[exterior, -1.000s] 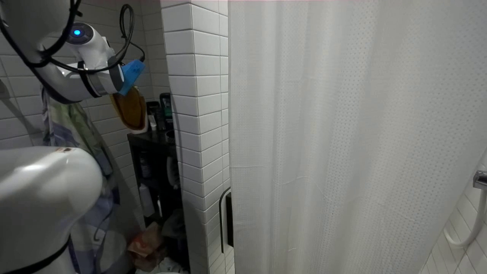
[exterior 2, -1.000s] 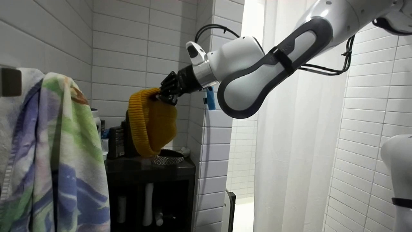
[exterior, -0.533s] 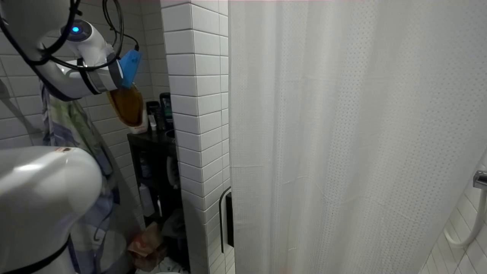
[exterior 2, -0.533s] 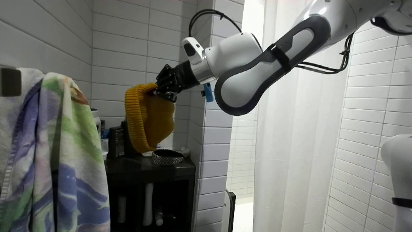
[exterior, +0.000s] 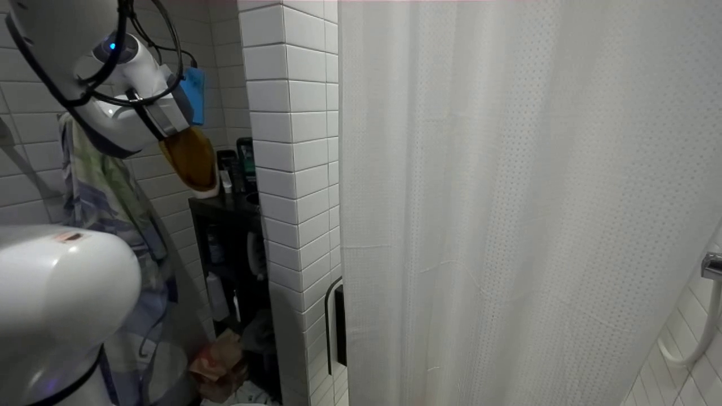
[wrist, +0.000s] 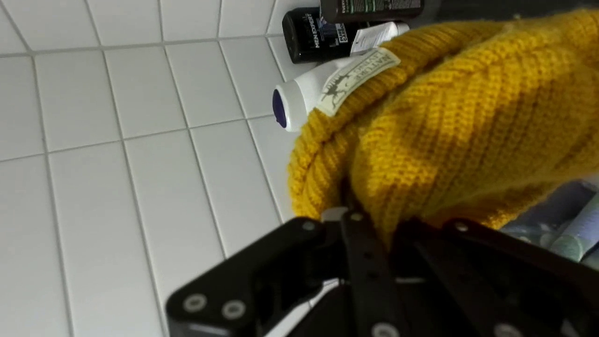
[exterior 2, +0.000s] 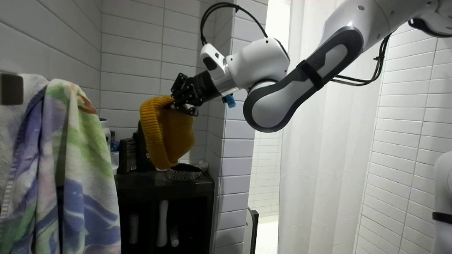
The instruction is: Put the head sock on the floor
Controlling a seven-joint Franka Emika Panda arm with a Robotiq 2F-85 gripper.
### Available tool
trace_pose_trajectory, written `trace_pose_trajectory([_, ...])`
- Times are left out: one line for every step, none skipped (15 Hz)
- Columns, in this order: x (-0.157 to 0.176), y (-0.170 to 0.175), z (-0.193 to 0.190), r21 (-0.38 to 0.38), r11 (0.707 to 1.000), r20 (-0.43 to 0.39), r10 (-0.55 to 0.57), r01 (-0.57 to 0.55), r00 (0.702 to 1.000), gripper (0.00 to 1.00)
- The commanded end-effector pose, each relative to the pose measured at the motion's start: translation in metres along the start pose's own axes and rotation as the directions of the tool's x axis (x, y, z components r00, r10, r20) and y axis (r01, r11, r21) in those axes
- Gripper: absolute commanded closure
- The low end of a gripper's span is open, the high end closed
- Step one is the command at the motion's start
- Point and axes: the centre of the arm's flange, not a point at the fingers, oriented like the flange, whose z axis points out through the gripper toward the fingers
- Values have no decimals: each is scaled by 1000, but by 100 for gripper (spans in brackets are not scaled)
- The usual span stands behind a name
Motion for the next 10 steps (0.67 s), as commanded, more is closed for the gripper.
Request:
trace_pose_trajectory([1, 3, 3, 8, 997, 6, -73, 73, 997, 99])
trace_pose_trajectory([2, 3, 3, 18, 997, 5, -75, 75, 997, 99])
trace_pose_trajectory([2, 2, 3, 32, 997, 4, -75, 74, 997, 99])
trace_pose_trajectory([4, 1, 3, 48, 996, 5, -75, 75, 997, 99])
trace_pose_trajectory([5, 0, 4, 65, 995, 7, -73, 73, 997, 99])
trace_pose_trajectory([7, -1, 4, 83, 995, 7, -61, 60, 998, 99])
trace_pose_trajectory([10, -3, 5, 102, 994, 5, -51, 50, 999, 99])
trace_pose_trajectory([13, -5, 6, 120, 992, 7, -48, 47, 999, 99])
trace_pose_trajectory([15, -7, 7, 134, 990, 6, -39, 38, 999, 99])
trace_pose_trajectory([18, -9, 8, 148, 988, 9, -36, 34, 999, 99])
